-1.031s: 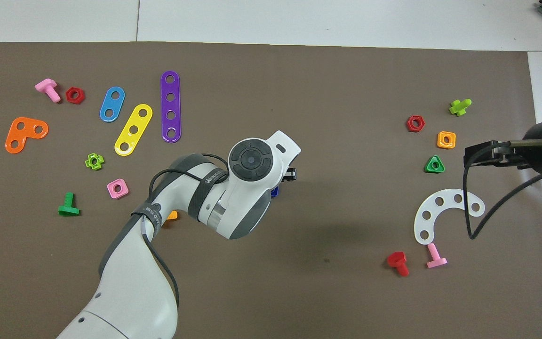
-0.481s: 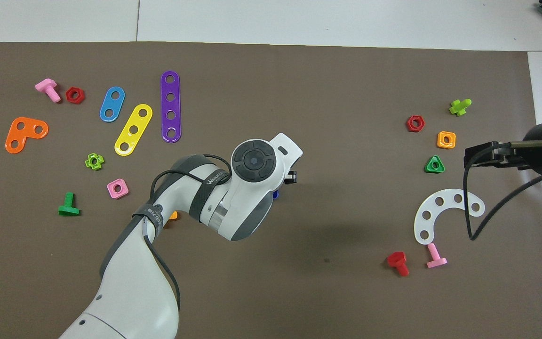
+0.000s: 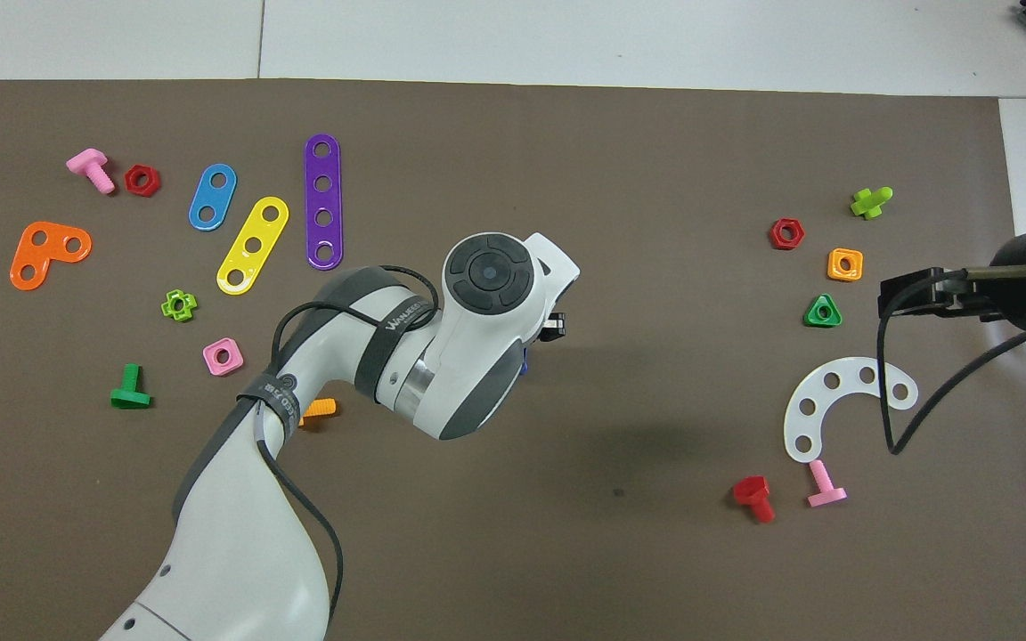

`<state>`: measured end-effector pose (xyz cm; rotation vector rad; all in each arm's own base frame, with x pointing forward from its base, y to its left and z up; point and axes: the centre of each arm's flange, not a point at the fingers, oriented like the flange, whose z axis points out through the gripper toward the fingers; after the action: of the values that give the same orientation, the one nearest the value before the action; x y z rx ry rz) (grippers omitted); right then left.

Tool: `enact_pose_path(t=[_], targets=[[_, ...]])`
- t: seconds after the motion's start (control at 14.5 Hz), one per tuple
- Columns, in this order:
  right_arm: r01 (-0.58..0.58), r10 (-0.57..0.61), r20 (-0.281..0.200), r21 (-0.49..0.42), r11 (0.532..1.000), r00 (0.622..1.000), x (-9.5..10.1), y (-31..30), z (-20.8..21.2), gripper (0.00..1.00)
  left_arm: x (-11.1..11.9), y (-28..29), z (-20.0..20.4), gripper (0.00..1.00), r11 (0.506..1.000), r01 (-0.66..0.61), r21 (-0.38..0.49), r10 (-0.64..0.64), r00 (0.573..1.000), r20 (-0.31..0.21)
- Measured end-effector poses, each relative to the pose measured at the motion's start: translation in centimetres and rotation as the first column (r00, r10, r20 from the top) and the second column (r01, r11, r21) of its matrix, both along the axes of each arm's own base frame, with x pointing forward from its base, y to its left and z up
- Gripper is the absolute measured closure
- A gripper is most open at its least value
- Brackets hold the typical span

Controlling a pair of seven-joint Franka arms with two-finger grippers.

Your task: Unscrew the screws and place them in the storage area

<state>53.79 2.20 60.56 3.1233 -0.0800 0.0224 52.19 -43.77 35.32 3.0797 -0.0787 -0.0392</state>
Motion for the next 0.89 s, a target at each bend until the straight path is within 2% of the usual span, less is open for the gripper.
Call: enact_pose_path(t=[0.21,0.41,0.76,0.89], targets=[[-0.002,0.002,0.0,0.0,1.0,1.0,0.0,0.1,0.0,0.0,1.2,1.0,2.5,0.55,0.999,-0.016,0.03,0.017,0.999,-0.039],[-0.003,0.003,0.01,0.001,1.0,1.0,0.0,1.3,-1.1,0.0,4.5,4.7,4.7,0.55,0.999,-0.038,0.026,0.039,0.998,-0.038],[-0.052,0.051,0.077,0.011,0.999,0.996,-0.6,7.1,-5.5,0.0,9.6,15.1,6.1,0.55,0.999,-0.038,0.028,0.039,0.998,-0.054],[-0.085,0.084,0.069,0.01,0.996,0.994,-1.1,9.3,-6.8,0.0,11.3,20.3,4.8,0.55,1.0,-0.006,0.022,0.007,0.999,-0.053]])
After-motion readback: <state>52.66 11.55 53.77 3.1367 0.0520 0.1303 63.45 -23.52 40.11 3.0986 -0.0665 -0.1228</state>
